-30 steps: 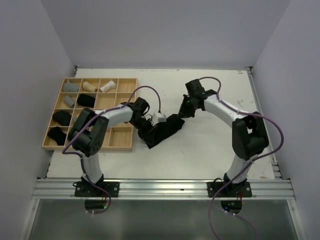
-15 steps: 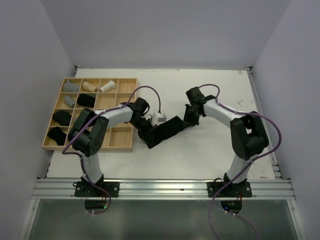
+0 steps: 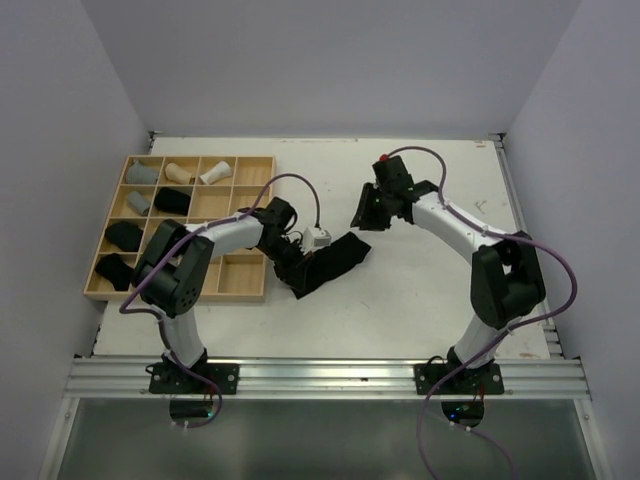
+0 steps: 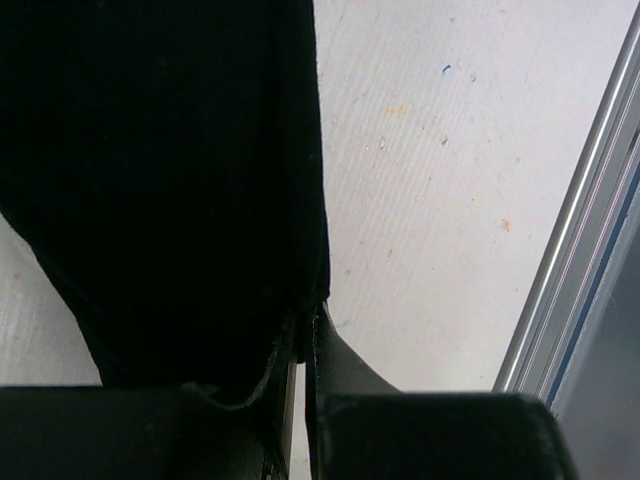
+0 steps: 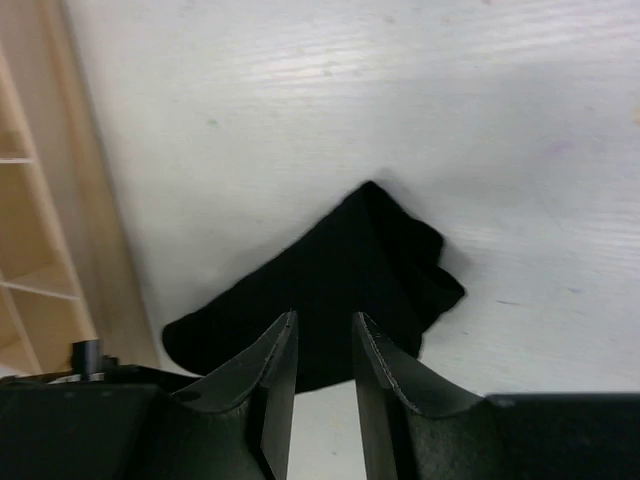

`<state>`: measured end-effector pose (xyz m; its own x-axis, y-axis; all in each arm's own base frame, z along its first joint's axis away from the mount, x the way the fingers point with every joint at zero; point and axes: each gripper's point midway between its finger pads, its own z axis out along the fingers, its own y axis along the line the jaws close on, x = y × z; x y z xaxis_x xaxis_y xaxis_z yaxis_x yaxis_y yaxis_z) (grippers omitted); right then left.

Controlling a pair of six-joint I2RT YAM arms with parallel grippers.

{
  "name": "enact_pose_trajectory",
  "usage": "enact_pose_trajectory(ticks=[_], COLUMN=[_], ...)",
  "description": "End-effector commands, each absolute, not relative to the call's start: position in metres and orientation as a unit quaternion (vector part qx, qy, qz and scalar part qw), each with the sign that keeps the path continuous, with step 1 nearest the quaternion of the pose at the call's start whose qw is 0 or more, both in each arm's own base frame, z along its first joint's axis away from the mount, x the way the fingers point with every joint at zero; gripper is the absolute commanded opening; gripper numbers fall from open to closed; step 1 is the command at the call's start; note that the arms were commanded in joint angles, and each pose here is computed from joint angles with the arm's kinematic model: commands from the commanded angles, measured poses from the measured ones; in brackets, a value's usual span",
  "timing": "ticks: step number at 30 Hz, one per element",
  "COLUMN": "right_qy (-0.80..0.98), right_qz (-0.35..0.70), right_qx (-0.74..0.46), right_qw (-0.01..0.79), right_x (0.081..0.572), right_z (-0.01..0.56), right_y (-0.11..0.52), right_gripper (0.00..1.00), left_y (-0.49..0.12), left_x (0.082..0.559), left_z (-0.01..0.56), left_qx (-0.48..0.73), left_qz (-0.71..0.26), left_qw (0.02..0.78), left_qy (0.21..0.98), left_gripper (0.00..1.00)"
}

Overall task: Roll the underwear
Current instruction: Fold the underwear

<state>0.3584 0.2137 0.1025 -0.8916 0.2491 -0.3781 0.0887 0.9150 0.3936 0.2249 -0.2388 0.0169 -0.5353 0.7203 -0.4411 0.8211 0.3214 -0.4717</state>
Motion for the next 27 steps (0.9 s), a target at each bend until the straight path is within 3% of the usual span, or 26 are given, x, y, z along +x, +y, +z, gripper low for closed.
enact_pose_trajectory(ticks=[1, 6, 17, 23, 27], right_qy=[0.929, 0.931, 0.961, 0.959, 0.956], right_qz=[0.276, 0.293, 0.215, 0.226, 0.238], right_qx=[0.079, 0.107, 0.124, 0.069, 0.005], right_qw=[0.232, 0.19, 0.126, 0.155, 0.169], right_x=[0.36, 0.344, 0.321, 0.34, 0.353], right_z=[0.125, 0.084, -0.003, -0.002, 0.001], right_y=[0.255, 0.272, 0.253, 0.262, 0.271], right_gripper=[0.32, 0.31, 0.3, 0.35, 0.37], left_y=[-0.181, -0.181, -0.18, -0.199, -0.217], left_x=[0.198, 0.196, 0.184, 0.189, 0.207], left_z=[-0.037, -0.036, -0.025, 0.003, 0.04], left_qx=[0.5, 0.504, 0.545, 0.587, 0.604], left_qz=[-0.228, -0.231, -0.247, -0.274, -0.283], left_qw=[-0.012, -0.006, 0.007, 0.061, 0.144], left_qy=[0.835, 0.832, 0.801, 0.759, 0.731], left_gripper=[0.09, 0.12, 0.24, 0.31, 0.39])
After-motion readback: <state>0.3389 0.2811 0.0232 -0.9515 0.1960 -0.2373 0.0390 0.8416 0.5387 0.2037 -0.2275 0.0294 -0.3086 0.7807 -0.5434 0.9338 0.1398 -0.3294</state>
